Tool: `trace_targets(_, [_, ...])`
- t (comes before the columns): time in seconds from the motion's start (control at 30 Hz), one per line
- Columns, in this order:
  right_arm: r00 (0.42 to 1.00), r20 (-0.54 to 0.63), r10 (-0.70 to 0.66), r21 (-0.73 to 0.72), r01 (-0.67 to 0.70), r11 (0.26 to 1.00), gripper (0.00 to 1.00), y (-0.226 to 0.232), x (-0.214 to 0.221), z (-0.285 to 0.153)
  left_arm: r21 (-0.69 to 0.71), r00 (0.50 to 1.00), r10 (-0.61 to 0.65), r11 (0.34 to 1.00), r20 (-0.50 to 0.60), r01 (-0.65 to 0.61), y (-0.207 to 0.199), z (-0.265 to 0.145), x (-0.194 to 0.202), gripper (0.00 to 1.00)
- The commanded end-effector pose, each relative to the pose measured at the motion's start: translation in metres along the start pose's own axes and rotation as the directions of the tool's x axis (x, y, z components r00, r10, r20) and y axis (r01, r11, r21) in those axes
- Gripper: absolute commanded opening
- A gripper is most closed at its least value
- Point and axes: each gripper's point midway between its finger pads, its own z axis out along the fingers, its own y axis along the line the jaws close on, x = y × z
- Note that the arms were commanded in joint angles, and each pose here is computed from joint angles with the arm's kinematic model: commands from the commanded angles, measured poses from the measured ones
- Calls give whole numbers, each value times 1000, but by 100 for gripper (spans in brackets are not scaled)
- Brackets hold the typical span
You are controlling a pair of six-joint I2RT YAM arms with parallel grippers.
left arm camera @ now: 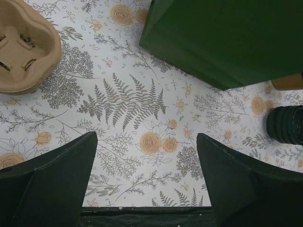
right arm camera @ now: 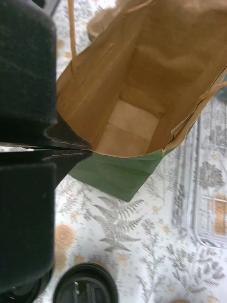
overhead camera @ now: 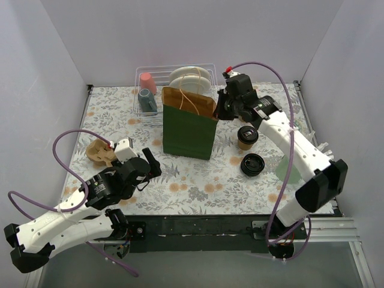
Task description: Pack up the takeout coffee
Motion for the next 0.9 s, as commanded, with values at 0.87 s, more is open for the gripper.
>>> trace_targets(0.87, [948, -24, 318, -325, -308, 894, 14, 24, 100, -116, -234, 987, -21, 971, 162, 59, -5, -4, -72, 88])
